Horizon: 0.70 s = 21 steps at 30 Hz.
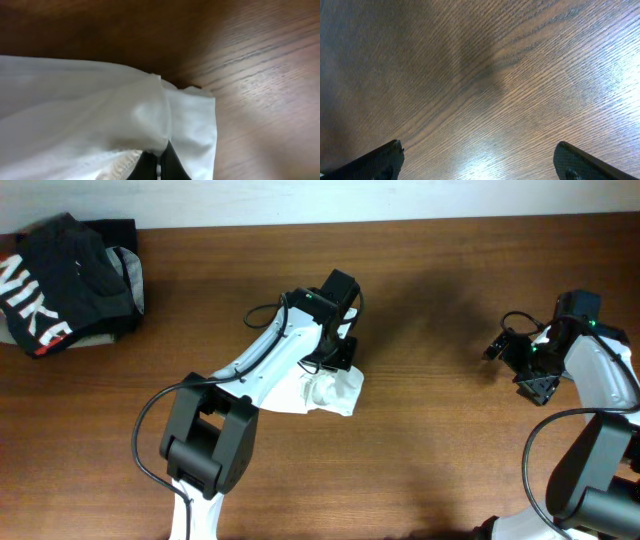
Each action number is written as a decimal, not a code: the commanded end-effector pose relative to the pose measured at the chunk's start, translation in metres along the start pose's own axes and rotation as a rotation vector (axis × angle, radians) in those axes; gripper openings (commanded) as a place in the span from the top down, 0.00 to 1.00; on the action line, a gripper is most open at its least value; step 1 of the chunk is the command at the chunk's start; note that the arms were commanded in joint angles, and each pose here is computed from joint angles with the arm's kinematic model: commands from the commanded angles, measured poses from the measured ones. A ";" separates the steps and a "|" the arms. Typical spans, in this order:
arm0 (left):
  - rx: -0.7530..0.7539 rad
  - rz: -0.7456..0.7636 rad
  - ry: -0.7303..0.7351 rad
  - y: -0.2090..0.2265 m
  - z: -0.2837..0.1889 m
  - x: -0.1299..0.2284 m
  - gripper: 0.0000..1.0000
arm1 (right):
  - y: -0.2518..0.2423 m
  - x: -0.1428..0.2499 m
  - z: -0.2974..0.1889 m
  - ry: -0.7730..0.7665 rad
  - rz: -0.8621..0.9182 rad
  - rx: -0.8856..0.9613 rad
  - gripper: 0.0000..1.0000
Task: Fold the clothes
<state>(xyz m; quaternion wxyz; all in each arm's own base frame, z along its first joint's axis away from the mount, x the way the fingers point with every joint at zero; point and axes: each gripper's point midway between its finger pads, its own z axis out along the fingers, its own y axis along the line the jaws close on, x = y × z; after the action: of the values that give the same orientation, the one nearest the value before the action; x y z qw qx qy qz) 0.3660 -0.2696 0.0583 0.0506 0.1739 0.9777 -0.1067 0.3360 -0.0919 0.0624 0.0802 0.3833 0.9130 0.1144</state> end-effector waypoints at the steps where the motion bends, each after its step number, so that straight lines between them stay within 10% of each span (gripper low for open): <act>1: 0.038 -0.034 0.023 -0.006 0.004 0.004 0.97 | -0.001 -0.003 -0.006 -0.021 -0.007 0.005 0.01; 7: 0.045 -0.033 0.013 -0.019 0.008 0.004 0.96 | -0.001 -0.003 -0.006 -0.021 -0.007 0.005 0.01; 12: 0.060 0.020 -0.008 -0.041 0.013 0.005 0.55 | -0.001 -0.003 -0.006 -0.021 -0.007 0.005 0.01; 17: 0.074 0.131 -0.058 -0.052 -0.036 -0.004 0.52 | -0.001 -0.003 -0.006 -0.021 -0.007 0.005 0.01; 19: 0.085 0.200 -0.118 -0.058 -0.074 -0.009 0.17 | -0.001 -0.003 -0.006 -0.021 -0.007 0.005 0.01; 21: 0.094 0.207 -0.158 -0.062 -0.090 -0.011 0.06 | -0.001 -0.003 -0.006 -0.021 -0.007 0.005 0.01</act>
<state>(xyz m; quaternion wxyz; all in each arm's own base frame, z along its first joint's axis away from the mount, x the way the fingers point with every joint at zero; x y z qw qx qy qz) 0.3458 -0.3037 0.1040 0.0678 0.2363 0.9604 -0.1310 0.3359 -0.0919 0.0624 0.0800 0.3833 0.9130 0.1144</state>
